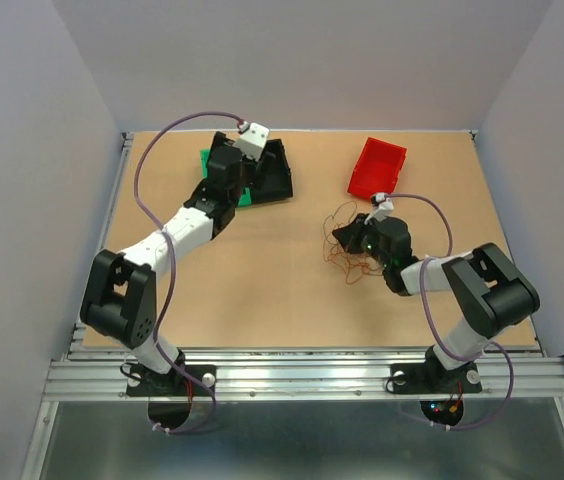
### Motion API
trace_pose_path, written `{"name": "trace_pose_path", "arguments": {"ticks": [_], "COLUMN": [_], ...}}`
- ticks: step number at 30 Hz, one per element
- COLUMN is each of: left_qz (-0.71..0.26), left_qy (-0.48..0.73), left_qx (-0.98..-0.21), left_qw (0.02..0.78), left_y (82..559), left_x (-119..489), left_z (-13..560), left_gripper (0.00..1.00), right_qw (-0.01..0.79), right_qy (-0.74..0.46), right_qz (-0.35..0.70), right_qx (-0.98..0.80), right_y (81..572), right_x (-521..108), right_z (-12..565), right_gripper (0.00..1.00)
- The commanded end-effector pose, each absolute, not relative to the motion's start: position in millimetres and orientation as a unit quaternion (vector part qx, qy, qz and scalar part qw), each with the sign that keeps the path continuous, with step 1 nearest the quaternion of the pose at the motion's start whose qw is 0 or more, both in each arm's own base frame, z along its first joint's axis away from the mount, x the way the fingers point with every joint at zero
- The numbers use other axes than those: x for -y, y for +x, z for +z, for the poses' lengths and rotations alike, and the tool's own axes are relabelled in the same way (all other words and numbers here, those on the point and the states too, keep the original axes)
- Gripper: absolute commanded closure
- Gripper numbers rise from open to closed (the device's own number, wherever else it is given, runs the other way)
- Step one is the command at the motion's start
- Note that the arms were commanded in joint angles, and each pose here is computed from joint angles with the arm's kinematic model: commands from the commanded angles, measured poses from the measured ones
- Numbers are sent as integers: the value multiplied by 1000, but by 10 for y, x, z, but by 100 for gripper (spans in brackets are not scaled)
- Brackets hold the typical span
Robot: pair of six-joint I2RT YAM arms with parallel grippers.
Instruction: Untangle the cables
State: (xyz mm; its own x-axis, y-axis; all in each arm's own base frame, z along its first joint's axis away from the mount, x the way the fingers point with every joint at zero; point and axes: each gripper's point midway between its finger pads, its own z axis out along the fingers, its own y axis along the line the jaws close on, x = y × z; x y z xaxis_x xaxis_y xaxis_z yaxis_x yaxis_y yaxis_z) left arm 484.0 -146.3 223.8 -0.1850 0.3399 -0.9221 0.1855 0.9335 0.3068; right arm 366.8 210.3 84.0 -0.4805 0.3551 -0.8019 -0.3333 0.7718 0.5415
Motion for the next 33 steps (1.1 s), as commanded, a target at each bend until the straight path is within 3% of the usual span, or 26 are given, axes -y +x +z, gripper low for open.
{"name": "trace_pose_path", "arguments": {"ticks": [1,5,10,15,19,23,33], "left_qz": [17,-150,-268,-296,-299,-315,-334], "left_qy": [231,341,351,357,391,417,451], "left_qx": [-712,-677,-671,-646,-631,-598,-586], "left_qw": [663,635,595,607,600,608,584], "left_y": [4469,3901,3524,3309,3020,2758,2532], "left_x": [1885,2620,3136,3317,3323,3316,3432], "left_z": [2665,2778,3177,3270,2886,2916,2753], "left_gripper": [1,1,1,2,4,4,4], "right_qw": [571,588,610,626,635,635,631], "right_qy": [-65,-100,-99,-87,-81,-79,-63], "right_qz": [364,374,379,380,382,388,375], "right_qx": [-733,-710,-689,-676,-666,-664,-676], "right_y": [3669,3471,3292,3141,3037,2992,3093], "right_x": [-2381,-2542,-2511,-2381,-2298,-2285,-2291], "right_z": [1403,1580,1782,1901,1968,1988,1905], "right_gripper": [99,99,99,99,99,99,100]}}
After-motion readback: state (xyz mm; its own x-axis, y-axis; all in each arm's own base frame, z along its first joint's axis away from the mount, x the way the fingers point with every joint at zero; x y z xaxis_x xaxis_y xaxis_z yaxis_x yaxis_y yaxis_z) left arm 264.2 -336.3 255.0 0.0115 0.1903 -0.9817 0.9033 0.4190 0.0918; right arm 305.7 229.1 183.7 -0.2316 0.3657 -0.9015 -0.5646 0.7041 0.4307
